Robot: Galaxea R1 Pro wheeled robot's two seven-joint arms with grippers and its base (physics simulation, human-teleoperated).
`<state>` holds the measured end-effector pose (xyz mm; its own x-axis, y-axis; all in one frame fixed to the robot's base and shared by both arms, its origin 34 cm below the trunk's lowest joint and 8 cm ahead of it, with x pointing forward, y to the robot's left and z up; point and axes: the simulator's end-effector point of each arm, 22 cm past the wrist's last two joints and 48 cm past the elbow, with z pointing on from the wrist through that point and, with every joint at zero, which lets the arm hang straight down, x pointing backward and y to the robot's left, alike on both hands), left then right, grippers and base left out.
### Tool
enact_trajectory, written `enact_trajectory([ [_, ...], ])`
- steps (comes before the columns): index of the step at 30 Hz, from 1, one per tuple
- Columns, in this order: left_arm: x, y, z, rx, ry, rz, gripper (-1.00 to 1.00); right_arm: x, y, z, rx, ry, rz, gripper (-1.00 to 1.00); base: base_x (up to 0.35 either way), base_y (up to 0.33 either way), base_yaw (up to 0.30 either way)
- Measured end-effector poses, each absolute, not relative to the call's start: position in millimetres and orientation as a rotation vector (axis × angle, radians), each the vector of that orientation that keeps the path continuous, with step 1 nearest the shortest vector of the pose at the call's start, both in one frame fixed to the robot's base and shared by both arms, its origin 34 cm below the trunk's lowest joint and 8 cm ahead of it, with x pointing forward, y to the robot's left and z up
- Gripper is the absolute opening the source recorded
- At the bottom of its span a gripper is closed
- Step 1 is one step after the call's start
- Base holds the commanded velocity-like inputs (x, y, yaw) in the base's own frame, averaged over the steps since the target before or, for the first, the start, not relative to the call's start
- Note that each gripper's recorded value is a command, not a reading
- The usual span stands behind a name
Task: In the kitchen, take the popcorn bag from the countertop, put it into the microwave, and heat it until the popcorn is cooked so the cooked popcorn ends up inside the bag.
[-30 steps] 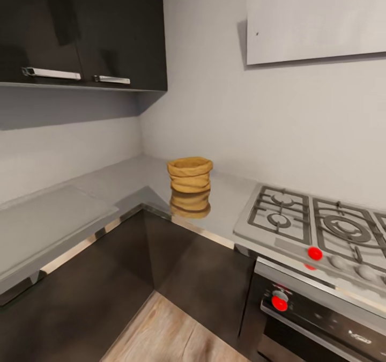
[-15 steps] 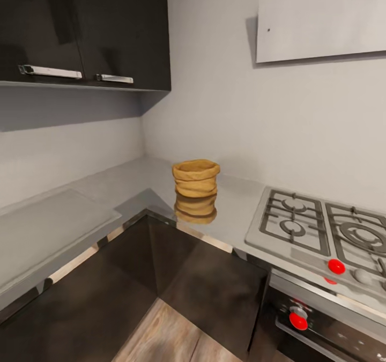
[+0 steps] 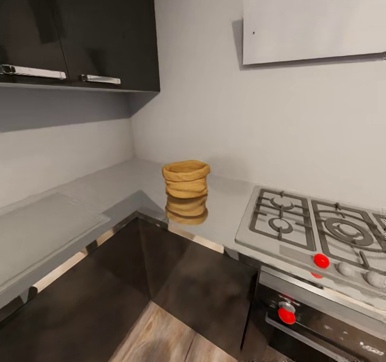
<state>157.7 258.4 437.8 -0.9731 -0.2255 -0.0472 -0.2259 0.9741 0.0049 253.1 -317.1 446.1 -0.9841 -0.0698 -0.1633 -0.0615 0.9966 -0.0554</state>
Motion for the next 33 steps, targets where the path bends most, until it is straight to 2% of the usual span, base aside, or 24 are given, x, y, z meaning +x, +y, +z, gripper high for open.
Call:
enact_trajectory([
  [7,158,259,438,-0.355,3.072,0.016,1.00,254,-318,446,-0.093,2.970,-0.077,1.00,0.000,0.000,-0.124],
  [14,159,258,438,-0.355,3.072,0.017,1.00,255,-317,446,-0.102,2.970,-0.075,1.00,0.000,0.000,-0.010],
  [21,153,271,439,-0.490,3.065,0.140,1.00,255,-318,447,-0.105,2.969,-0.078,1.00,0.000,0.000,0.000],
  [33,153,272,447,-0.496,3.064,0.150,1.00,255,-318,455,-0.107,2.969,-0.078,1.00,0.000,0.000,0.000],
])
